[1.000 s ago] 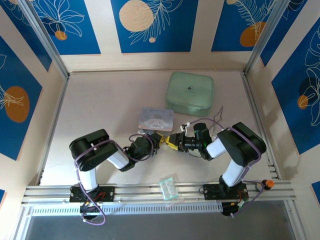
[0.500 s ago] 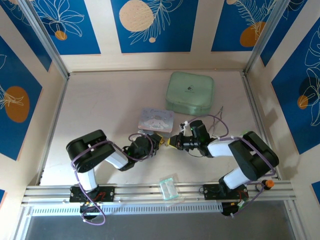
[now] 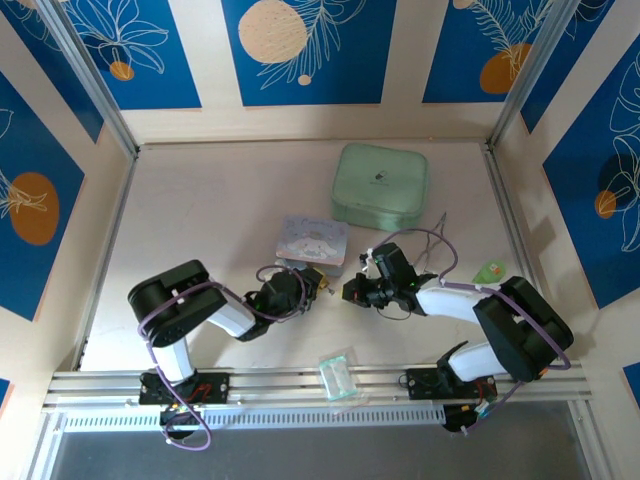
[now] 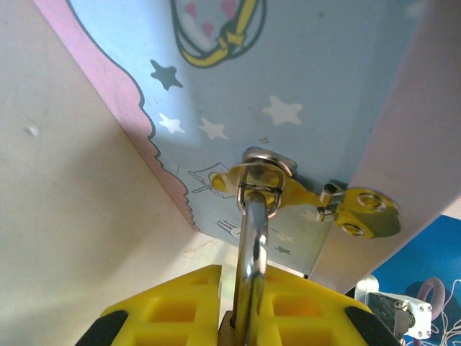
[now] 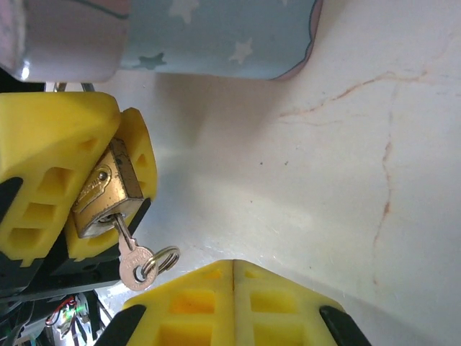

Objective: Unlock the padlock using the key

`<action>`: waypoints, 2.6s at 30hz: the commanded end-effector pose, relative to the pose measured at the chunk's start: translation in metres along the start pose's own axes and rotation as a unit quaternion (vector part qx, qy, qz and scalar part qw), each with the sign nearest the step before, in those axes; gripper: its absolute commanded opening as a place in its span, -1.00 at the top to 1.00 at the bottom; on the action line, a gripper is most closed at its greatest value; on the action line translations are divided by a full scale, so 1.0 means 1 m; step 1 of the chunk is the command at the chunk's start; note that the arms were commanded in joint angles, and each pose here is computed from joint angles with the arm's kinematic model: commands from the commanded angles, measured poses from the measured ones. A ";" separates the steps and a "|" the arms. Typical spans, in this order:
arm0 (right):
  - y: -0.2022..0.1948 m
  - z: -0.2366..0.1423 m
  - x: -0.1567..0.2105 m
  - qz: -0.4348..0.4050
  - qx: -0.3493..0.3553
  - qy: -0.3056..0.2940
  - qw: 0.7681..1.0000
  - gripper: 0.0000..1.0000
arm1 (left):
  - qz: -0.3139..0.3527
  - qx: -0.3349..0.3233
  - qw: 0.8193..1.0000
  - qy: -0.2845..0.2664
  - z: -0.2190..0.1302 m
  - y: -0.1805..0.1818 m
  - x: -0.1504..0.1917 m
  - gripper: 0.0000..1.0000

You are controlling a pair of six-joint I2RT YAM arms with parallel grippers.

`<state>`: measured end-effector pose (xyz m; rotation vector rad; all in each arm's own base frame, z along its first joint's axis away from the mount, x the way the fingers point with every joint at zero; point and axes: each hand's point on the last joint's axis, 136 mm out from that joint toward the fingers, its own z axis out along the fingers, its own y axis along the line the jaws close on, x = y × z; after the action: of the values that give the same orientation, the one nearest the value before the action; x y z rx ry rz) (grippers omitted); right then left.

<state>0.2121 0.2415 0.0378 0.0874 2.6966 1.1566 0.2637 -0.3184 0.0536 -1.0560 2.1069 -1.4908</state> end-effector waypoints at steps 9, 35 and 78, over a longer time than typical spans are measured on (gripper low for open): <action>0.039 0.000 -0.009 -0.044 -0.055 -0.012 0.997 0.95 | 0.010 -0.002 1.000 0.016 0.001 -0.008 0.009 1.00; 0.023 -0.004 -0.023 -0.096 0.011 -0.056 0.994 0.60 | 0.024 -0.038 0.998 0.039 0.001 0.005 0.025 1.00; 0.056 0.015 -0.005 -0.495 0.061 -0.122 0.858 0.39 | 0.087 -0.080 0.991 0.061 -0.018 -0.007 0.023 1.00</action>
<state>0.2042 0.2813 0.0550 -0.9764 2.1215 0.6091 0.2384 -0.3150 0.0532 -0.8654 2.3829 -1.2750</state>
